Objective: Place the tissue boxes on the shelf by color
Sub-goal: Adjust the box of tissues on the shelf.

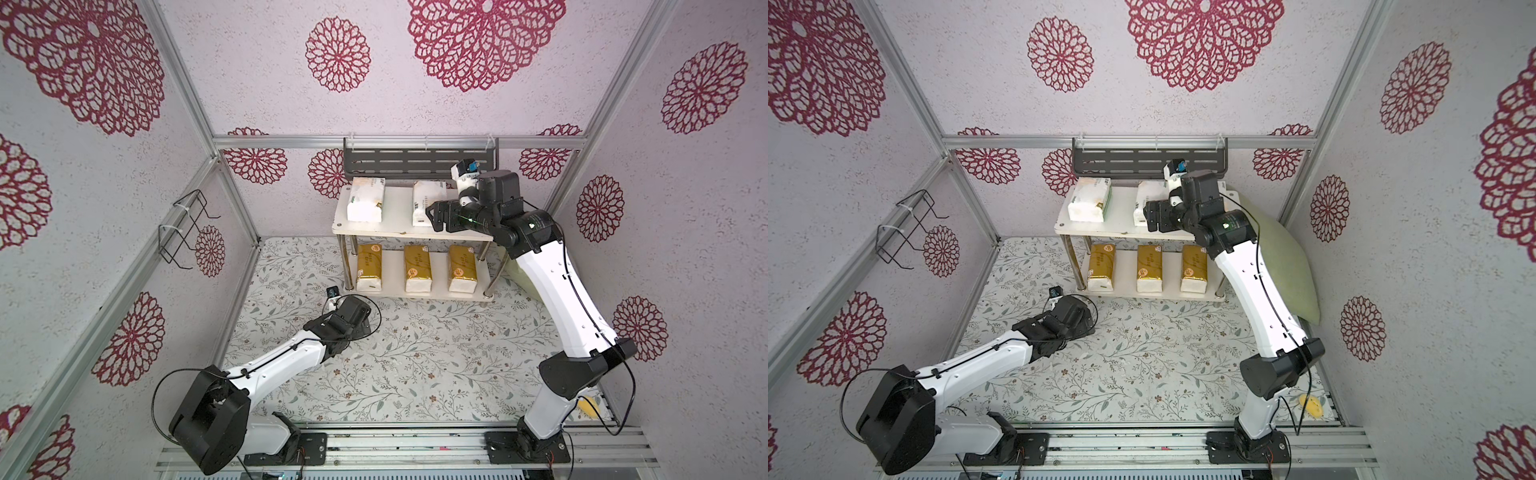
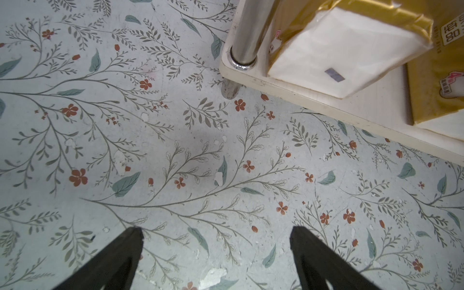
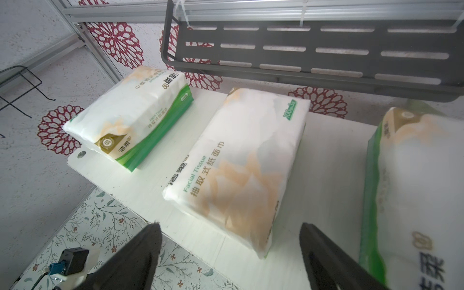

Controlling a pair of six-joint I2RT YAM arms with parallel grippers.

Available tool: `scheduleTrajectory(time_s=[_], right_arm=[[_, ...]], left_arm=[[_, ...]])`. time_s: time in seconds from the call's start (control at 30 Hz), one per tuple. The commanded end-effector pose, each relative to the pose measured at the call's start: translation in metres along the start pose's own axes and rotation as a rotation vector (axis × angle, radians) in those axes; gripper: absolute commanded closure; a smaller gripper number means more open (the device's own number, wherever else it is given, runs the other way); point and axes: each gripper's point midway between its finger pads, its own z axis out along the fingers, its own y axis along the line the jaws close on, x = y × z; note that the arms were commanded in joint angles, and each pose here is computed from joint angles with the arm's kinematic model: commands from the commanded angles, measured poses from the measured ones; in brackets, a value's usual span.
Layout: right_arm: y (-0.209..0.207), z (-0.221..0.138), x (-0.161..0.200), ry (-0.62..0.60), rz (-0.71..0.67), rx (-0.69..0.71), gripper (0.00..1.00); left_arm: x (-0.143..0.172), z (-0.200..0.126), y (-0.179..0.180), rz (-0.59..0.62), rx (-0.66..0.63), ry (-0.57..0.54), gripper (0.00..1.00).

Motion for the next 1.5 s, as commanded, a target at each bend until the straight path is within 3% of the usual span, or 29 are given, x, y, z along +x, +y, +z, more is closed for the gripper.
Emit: scheduleTrajectory(time_s=[0.0,1.23,1.33,1.47], right_arm=[[0.007,-0.006,-0.009,-0.022,-0.018,-0.031,0.08],[-0.005,0.018,-0.004,-0.015,-0.038,-0.047,0.19],[-0.008,0.017,-0.005,-0.016,-0.034,-0.051,0.19],[-0.004,0.006,-0.015,-0.052,-0.026,-0.070,0.11]], left_arm=[[0.001,-0.002,0.003,-0.002,-0.005,-0.013,0.01],[0.003,-0.003,0.008,-0.010,-0.012,-0.020,0.01],[0.004,-0.003,0.008,-0.010,-0.012,-0.019,0.01],[0.003,-0.003,0.007,-0.011,-0.011,-0.019,0.01]])
